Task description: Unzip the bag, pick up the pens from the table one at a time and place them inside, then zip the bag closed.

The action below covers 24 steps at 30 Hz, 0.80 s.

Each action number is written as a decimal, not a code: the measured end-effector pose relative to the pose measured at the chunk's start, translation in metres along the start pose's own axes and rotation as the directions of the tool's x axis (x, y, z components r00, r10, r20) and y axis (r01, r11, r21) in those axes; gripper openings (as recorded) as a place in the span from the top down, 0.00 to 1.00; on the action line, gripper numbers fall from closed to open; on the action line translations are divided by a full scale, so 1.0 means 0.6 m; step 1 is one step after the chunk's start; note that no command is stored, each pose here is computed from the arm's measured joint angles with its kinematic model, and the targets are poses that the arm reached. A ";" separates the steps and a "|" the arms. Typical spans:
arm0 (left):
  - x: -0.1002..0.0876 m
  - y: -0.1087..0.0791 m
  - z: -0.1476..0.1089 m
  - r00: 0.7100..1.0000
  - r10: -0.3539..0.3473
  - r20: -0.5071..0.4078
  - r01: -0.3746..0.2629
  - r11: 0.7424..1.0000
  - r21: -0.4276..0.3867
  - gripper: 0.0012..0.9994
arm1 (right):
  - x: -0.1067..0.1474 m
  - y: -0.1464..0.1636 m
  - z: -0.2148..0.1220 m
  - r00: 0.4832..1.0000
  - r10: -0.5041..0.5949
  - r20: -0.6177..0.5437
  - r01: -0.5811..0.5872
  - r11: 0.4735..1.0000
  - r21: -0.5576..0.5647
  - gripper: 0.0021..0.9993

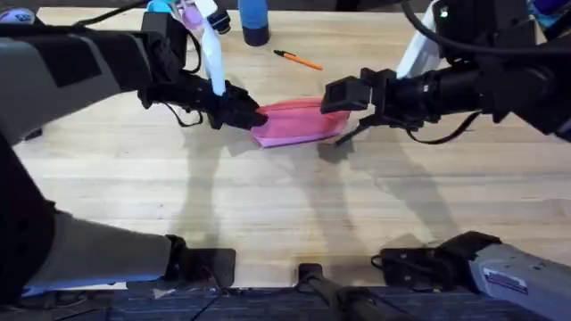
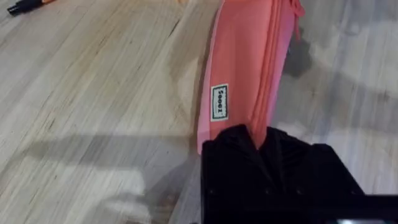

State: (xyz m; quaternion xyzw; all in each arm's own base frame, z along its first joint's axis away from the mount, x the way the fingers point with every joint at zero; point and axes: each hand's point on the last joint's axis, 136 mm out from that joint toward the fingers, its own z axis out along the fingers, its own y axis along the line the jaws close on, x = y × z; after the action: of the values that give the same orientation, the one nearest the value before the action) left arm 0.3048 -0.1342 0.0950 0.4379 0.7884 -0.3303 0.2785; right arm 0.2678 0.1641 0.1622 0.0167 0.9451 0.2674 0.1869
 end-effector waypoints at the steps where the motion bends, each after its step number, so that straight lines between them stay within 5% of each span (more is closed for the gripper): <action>1: 0.000 0.000 0.000 1.000 0.000 0.000 0.000 1.000 0.000 0.96 | -0.002 0.000 0.003 1.000 0.000 0.001 0.000 1.000 -0.001 0.00; 24: 0.000 0.000 0.000 1.000 0.000 0.000 0.000 1.000 0.000 0.96 | -0.034 -0.018 0.089 1.000 0.015 -0.020 -0.015 1.000 0.011 0.00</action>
State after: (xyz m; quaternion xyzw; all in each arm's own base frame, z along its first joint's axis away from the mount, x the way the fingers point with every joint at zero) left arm 0.3047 -0.1342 0.0950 0.4377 0.7885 -0.3304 0.2784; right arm 0.3069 0.1789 0.1215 0.0222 0.9483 0.2637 0.1753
